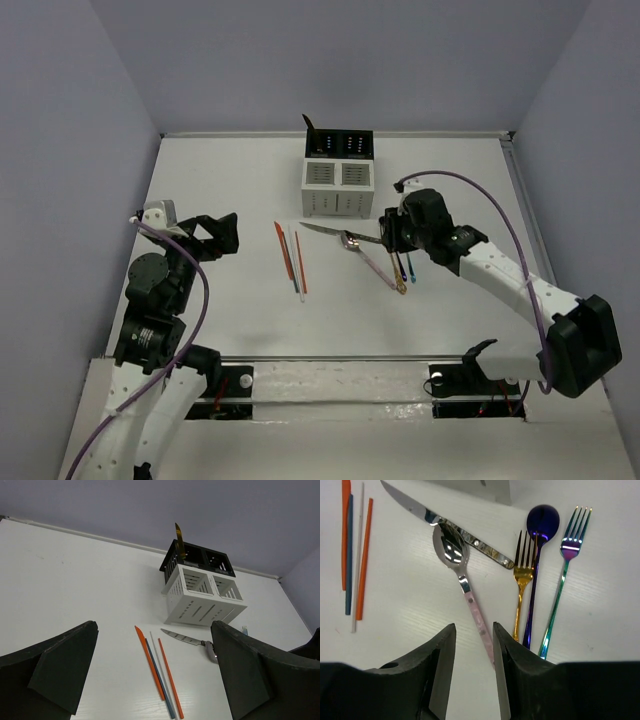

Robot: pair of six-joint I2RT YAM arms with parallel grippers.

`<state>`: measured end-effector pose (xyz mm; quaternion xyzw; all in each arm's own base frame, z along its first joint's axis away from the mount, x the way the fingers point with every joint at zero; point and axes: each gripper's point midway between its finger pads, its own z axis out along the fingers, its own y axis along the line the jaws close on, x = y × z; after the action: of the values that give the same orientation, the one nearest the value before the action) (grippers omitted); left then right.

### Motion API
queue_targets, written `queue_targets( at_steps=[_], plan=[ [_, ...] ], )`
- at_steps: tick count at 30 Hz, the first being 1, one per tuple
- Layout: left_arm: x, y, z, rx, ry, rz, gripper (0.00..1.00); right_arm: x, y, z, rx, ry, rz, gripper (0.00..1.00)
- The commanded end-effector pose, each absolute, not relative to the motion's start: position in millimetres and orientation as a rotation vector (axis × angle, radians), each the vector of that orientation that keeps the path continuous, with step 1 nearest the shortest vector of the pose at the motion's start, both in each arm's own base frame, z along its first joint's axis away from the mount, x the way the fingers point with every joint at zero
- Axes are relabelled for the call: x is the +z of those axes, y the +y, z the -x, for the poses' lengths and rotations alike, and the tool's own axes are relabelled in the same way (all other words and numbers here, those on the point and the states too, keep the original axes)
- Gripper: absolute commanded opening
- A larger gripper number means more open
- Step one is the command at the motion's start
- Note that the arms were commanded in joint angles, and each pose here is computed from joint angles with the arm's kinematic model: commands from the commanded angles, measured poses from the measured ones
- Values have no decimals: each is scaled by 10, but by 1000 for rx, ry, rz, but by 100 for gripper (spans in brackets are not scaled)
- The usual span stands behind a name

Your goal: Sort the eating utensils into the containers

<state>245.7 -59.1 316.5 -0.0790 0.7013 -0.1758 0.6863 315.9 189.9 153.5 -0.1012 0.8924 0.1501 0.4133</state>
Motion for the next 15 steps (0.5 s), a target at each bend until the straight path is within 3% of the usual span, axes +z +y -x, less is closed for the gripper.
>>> queue_targets(
  at_steps=[1, 15],
  plan=[
    [3255, -607, -2469, -409, 1532, 168, 99, 1469, 1846, -2937, 383, 2313, 277, 42],
    [3330, -645, -2399, -437, 1504, 140, 99, 1123, 2055, -3388, 294, 2348, 423, 44]
  ],
)
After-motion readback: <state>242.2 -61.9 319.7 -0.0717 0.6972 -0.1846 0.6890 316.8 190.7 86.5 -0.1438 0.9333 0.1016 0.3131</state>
